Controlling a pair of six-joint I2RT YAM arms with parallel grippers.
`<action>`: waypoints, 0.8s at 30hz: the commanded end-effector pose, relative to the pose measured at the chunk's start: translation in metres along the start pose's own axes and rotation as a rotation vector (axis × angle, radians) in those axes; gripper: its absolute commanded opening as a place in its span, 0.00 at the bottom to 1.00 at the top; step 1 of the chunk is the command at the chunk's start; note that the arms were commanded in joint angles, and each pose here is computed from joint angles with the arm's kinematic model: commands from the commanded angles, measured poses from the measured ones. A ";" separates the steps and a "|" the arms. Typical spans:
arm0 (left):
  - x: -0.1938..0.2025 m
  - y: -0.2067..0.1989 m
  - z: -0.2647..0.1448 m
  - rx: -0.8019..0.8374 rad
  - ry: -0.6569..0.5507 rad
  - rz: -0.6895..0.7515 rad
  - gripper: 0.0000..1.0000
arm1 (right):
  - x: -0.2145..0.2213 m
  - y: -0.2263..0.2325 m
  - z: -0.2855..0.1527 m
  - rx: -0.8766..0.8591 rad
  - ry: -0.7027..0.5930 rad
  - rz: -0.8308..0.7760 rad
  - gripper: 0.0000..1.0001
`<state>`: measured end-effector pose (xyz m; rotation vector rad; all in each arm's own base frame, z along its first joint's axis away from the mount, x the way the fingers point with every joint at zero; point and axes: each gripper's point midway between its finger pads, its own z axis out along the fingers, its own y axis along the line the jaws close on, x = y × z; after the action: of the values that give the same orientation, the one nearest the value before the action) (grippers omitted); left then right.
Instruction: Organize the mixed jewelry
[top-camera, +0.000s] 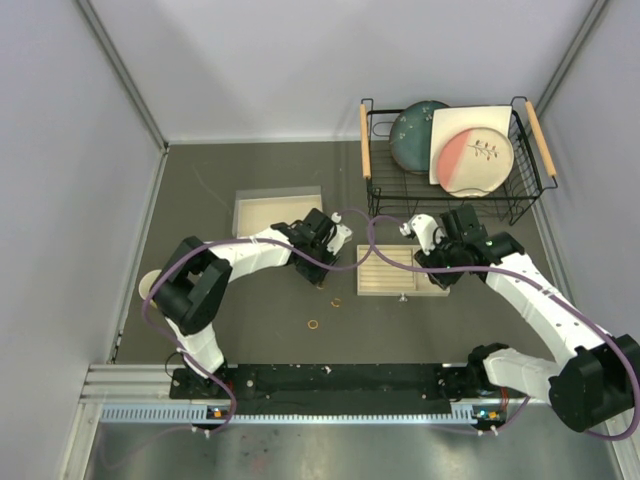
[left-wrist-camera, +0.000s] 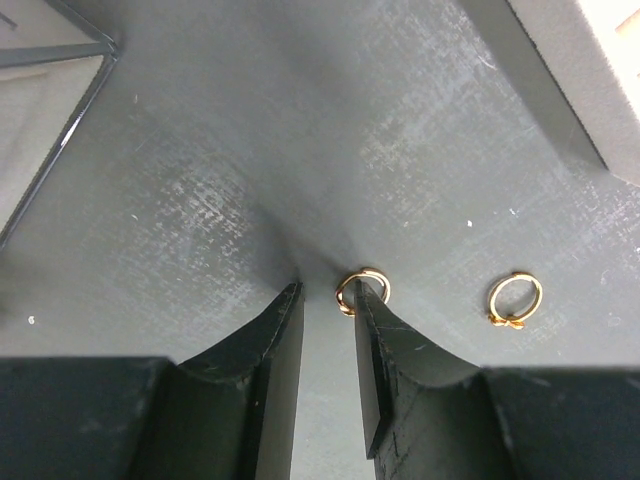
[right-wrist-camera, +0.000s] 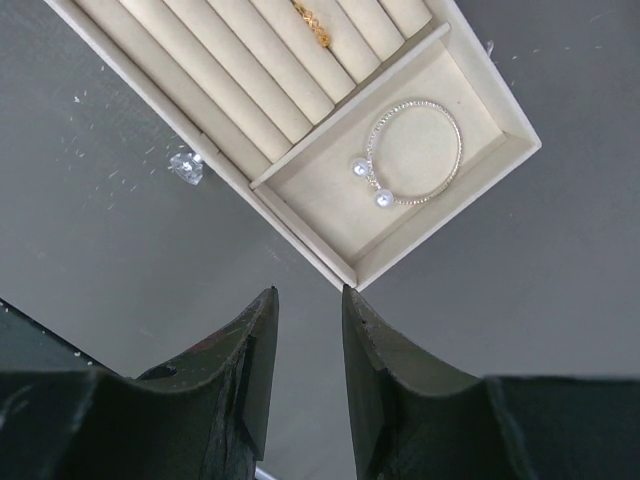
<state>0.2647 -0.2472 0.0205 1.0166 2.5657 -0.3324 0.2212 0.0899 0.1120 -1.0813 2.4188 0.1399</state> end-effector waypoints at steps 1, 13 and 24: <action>0.005 0.001 0.006 -0.007 0.046 0.005 0.31 | -0.009 -0.003 0.000 0.007 -0.046 0.010 0.33; 0.006 -0.008 0.005 0.044 0.052 0.019 0.00 | -0.011 -0.002 0.000 0.006 -0.056 0.011 0.33; -0.055 -0.016 -0.050 0.069 -0.212 0.115 0.00 | -0.058 0.002 -0.029 -0.068 -0.223 0.121 0.31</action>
<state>0.2634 -0.2535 0.0310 1.0886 2.5275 -0.3820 0.2237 0.1016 0.1190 -1.0167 2.4081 0.2280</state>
